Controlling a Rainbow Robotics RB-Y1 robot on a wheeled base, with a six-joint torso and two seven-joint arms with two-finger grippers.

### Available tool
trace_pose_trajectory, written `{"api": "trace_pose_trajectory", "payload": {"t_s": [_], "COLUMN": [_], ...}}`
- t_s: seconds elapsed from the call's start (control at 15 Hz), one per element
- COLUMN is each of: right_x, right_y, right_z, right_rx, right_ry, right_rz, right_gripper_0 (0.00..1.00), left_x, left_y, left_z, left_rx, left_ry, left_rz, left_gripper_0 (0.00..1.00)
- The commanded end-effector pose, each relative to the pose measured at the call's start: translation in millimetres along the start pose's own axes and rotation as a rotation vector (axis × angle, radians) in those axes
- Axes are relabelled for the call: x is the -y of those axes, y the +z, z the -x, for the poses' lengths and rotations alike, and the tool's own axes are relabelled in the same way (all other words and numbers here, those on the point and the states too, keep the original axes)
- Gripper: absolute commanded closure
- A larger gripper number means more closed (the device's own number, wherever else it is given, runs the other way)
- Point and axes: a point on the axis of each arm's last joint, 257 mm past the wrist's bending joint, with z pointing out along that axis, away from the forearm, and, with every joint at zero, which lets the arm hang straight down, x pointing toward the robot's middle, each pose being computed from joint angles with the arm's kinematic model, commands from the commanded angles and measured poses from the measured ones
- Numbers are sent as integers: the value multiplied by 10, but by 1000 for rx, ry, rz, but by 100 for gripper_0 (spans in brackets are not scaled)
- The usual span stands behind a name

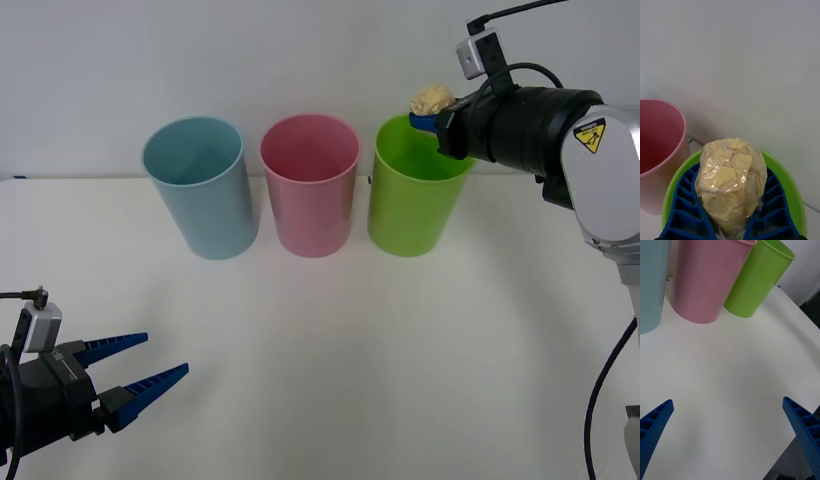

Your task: Put cans in the blue bin and PET bottles in the pink bin and trash in the green bin.

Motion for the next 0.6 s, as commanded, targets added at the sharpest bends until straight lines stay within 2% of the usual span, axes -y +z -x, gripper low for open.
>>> {"api": "trace_pose_trajectory", "payload": {"t_s": [0.07, 0.2, 0.6], "right_x": [110, 152, 101], "right_y": [125, 159, 204], "right_z": [-111, -163, -178], "right_rx": [-21, -35, -40], "right_ry": [-16, -23, -32], "right_rz": [-24, -33, -25], "right_gripper_0": [100, 100, 100], "left_x": [0, 0, 0], "left_y": [0, 0, 0], "left_z": [0, 0, 0], "left_rx": [0, 0, 0], "left_ry": [0, 0, 0], "left_rz": [0, 0, 0], "left_gripper_0": [0, 0, 0]}}
